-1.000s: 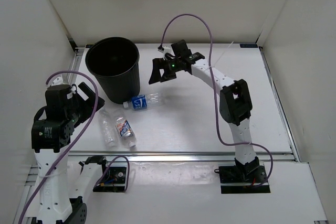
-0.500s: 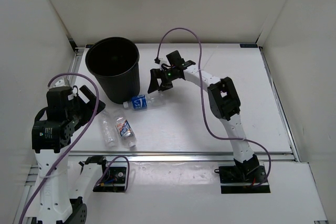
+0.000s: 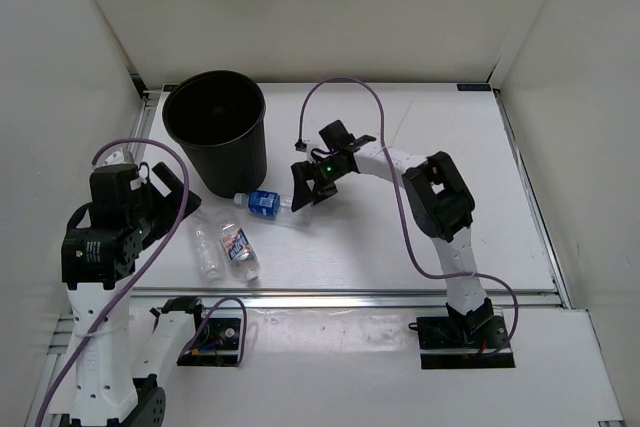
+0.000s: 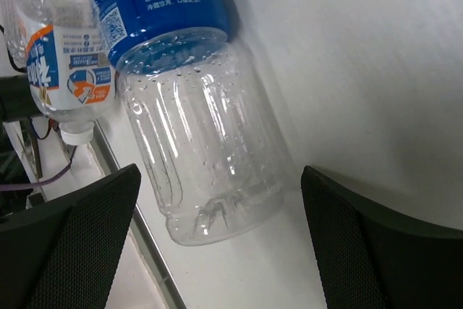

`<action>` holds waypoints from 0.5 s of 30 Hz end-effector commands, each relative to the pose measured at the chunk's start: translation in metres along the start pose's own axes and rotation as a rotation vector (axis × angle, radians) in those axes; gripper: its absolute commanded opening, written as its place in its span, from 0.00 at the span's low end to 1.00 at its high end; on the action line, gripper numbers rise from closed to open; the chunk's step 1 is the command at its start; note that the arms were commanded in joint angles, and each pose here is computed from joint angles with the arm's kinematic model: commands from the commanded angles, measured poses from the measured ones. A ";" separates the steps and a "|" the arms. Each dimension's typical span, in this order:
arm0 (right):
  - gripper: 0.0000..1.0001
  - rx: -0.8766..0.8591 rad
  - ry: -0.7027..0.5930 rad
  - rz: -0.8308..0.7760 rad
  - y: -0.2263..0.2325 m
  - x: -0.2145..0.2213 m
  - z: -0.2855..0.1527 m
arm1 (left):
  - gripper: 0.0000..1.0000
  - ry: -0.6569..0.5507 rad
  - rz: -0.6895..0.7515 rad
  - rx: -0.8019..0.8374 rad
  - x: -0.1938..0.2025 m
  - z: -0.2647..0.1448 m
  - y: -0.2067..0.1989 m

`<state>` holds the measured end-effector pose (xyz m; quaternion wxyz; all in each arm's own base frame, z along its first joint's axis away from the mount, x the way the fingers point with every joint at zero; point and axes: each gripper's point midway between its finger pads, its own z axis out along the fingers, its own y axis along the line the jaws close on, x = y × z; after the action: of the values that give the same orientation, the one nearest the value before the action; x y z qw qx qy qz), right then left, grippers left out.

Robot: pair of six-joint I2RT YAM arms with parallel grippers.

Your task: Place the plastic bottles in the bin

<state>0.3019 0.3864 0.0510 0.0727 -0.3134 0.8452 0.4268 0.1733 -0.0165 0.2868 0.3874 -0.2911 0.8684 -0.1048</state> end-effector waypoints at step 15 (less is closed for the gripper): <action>0.94 0.027 -0.058 -0.236 0.042 -0.031 0.001 | 1.00 0.092 0.047 -0.048 0.020 0.001 0.013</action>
<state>0.2942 0.4121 0.0930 0.1375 -0.3832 0.8146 0.4131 0.1747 -0.0158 0.2806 0.3780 -0.2821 0.8764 -0.0971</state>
